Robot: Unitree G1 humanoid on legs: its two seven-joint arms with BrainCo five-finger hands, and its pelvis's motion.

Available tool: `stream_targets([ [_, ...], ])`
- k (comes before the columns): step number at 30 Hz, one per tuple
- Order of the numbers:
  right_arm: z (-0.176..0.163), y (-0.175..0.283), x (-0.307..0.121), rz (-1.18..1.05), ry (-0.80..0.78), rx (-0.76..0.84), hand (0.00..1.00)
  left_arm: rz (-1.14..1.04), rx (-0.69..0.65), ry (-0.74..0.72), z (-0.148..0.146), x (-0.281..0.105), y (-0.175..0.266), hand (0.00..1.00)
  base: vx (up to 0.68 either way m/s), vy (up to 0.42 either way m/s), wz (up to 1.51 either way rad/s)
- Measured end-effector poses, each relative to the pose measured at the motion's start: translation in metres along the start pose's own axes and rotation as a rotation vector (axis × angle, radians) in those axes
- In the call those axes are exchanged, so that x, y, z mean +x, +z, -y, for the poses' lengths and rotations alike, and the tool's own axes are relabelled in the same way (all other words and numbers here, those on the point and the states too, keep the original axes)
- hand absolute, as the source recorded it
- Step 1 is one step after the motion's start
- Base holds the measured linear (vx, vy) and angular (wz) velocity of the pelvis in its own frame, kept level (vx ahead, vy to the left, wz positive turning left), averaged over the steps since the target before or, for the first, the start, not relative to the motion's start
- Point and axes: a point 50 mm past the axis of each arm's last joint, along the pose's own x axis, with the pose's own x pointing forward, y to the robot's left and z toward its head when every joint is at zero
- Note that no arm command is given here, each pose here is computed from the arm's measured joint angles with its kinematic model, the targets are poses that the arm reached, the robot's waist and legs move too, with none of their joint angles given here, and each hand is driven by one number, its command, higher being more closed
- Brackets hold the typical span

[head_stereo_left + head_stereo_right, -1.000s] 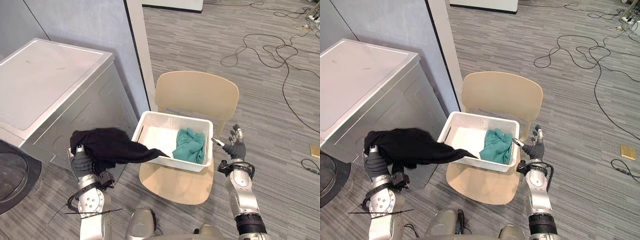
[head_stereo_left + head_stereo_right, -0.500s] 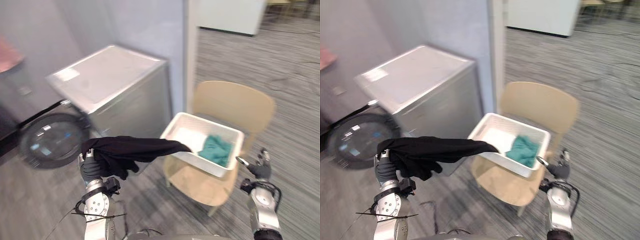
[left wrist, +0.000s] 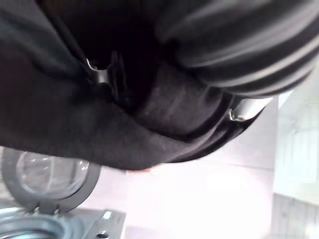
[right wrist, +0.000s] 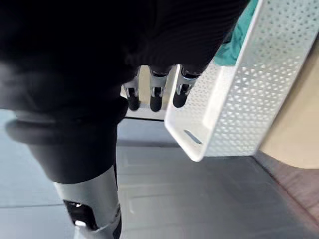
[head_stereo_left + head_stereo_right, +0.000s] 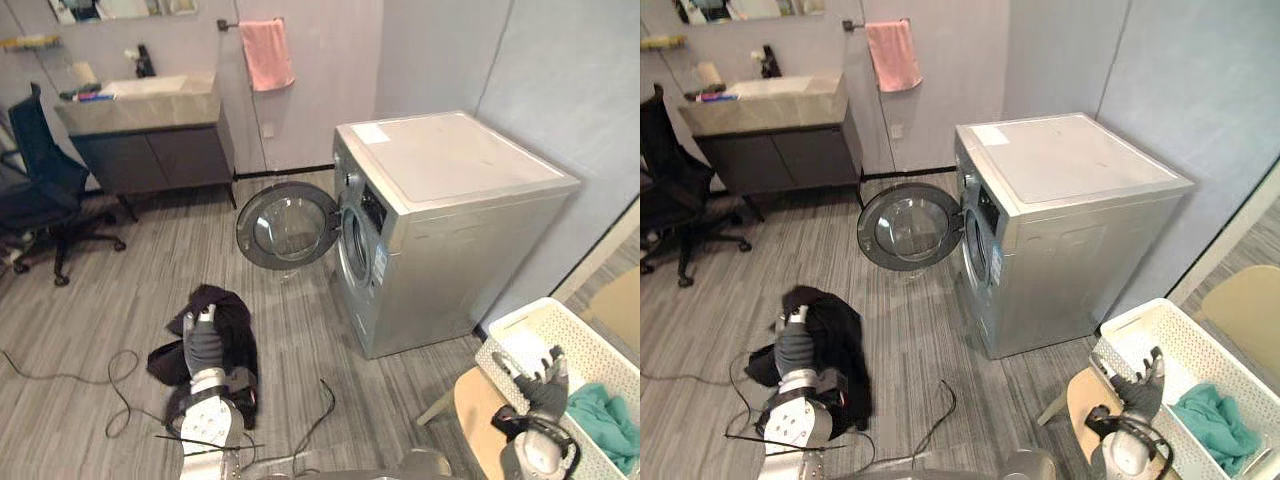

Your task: Pick up the laundry basket with both hands and put the clothes into the washing machine.

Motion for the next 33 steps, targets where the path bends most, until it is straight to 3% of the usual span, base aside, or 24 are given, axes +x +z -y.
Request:
stream_targets([
  [7, 0.017, -0.072, -0.023, -0.334, -0.031, -0.08, 0.0, -0.009, -0.024, -0.081, 0.023, 0.008, -0.004, 1.0, 0.23, -0.17, 0.79],
  [12, 0.006, -0.103, -0.04, -0.499, 0.096, -0.108, 0.0, -0.027, -0.02, -0.103, 0.024, 0.006, -0.007, 1.0, 0.45, -0.137, -0.08],
  [17, -0.003, -0.106, -0.043, -0.512, 0.138, -0.141, 0.0, -0.021, -0.022, -0.127, 0.026, 0.007, -0.006, 1.0, 0.41, 0.02, -0.4],
  [25, -0.041, -0.118, -0.051, -0.536, 0.367, -0.31, 0.0, -0.066, 0.004, -0.106, 0.019, 0.011, -0.018, 1.0, 0.33, 0.285, -0.43],
  [33, -0.031, -0.122, -0.053, -0.561, 0.316, -0.286, 0.0, -0.064, -0.006, -0.178, 0.033, 0.008, -0.016, 1.0, 0.06, 0.229, -0.43],
])
